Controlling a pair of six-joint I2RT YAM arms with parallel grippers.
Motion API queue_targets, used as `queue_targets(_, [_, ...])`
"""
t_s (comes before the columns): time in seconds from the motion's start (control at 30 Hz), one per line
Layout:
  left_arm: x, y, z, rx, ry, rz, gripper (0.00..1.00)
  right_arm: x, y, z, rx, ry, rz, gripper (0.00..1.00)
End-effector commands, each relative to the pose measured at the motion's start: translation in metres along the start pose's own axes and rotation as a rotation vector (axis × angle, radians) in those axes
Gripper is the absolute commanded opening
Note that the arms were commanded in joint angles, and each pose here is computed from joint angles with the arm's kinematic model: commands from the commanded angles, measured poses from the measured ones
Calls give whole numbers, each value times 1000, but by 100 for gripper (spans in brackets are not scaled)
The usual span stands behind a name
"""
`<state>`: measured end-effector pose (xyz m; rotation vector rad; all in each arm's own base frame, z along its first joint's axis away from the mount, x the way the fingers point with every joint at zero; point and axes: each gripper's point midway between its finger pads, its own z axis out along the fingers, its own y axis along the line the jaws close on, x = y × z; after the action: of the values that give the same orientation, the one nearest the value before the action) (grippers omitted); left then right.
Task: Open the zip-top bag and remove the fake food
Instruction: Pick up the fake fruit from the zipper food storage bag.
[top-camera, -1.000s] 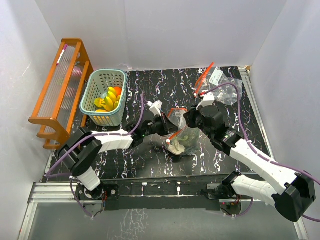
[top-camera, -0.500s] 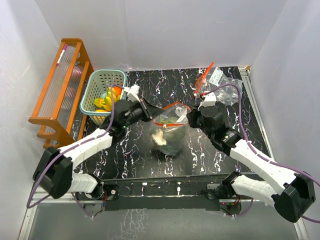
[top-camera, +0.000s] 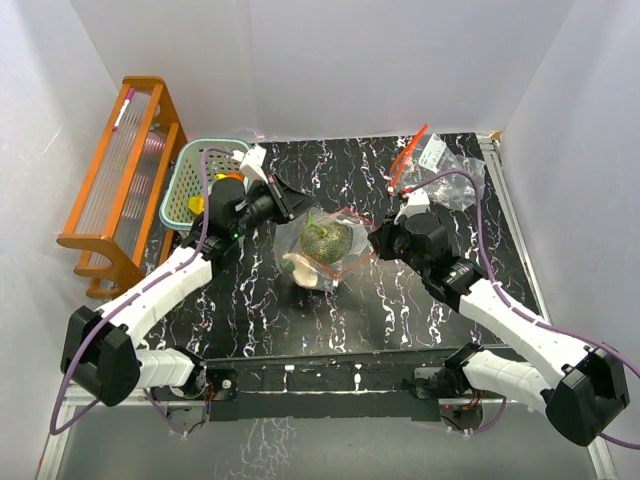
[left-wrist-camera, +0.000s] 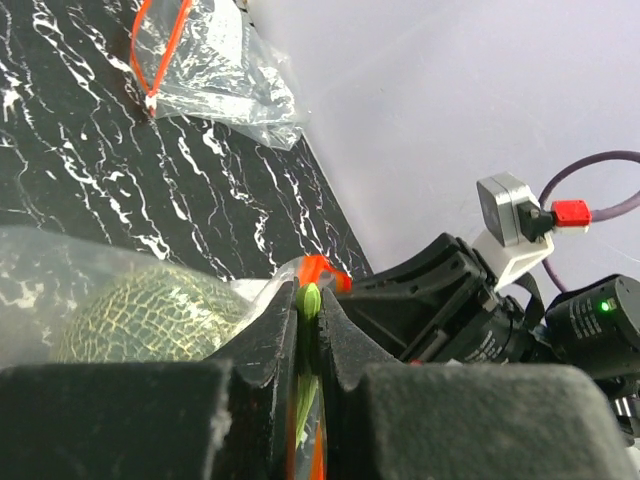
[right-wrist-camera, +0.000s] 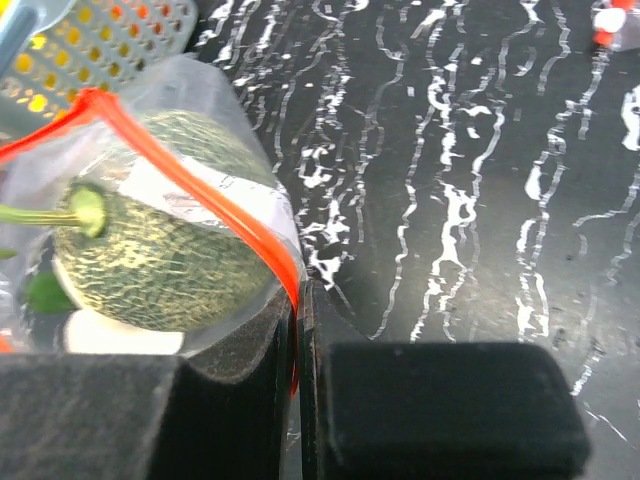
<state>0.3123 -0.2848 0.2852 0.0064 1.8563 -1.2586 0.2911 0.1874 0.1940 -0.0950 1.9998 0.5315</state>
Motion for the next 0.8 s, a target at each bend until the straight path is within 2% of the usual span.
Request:
queue_targets(0.0, [-13,-28,10,104,12,10,0,-26,46,-1,-161,-71,27,8])
queue_targets(0.2, [5,-54,29,181,77,-14,0,-41,74,11,-179,-85,-2,8])
queue_targets(0.3, [8,-74,28,239,92,-37,0,-41,70,20,-139,-81,-8,8])
queue_targets(0.6, [-27,-129,0,335,45,8,0,-17,56,42,-72,-30,-23,8])
queue_targets(0.77, [-49,-146,-9,339,4,59,0,2,46,51,-40,7,-27,8])
